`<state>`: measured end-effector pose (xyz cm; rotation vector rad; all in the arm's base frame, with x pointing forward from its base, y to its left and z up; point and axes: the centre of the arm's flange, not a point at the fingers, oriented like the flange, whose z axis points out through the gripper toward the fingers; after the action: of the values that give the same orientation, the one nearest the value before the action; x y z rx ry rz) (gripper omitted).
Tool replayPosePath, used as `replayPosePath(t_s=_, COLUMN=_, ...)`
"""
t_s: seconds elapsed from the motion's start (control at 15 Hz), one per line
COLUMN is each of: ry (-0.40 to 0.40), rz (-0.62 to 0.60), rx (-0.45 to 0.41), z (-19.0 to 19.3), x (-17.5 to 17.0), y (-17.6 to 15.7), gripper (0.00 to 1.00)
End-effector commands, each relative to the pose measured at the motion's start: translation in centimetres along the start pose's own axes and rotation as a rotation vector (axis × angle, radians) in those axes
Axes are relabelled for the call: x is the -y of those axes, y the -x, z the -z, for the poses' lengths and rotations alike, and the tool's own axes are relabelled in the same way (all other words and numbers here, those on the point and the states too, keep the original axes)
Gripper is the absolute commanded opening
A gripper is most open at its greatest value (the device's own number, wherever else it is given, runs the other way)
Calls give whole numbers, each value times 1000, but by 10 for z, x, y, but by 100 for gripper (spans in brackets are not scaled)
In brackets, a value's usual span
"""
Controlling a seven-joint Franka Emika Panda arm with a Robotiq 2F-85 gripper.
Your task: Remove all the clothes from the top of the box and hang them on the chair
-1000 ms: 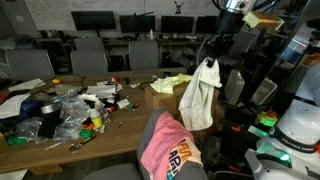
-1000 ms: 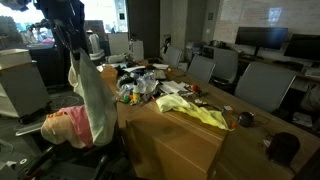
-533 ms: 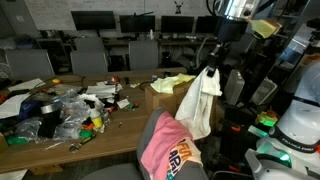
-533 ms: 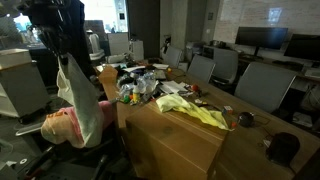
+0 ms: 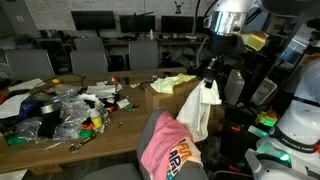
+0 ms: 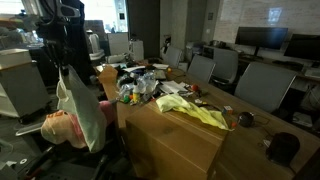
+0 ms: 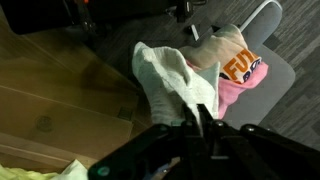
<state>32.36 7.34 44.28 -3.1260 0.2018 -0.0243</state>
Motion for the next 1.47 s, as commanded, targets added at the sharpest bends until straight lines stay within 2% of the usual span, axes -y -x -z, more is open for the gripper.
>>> replayPosePath(t_s=0.0, ry=8, rz=95, rx=-16, z=11, x=22, y=-12, gripper=2)
replayPosePath(t_s=0.33, ry=17, rz=324, rx=-34, z=33, x=75, y=-20, gripper=2)
replayPosePath(t_s=0.67, ry=-5, rz=537, rx=-4, z=37, x=131, y=-35, gripper=2)
replayPosePath(t_s=1.0, ry=2, rz=666, rx=59, z=26, x=173, y=-52, gripper=2)
replayPosePath(t_s=1.4, ry=-30, rz=770, rx=142, z=12, x=207, y=-81, gripper=2)
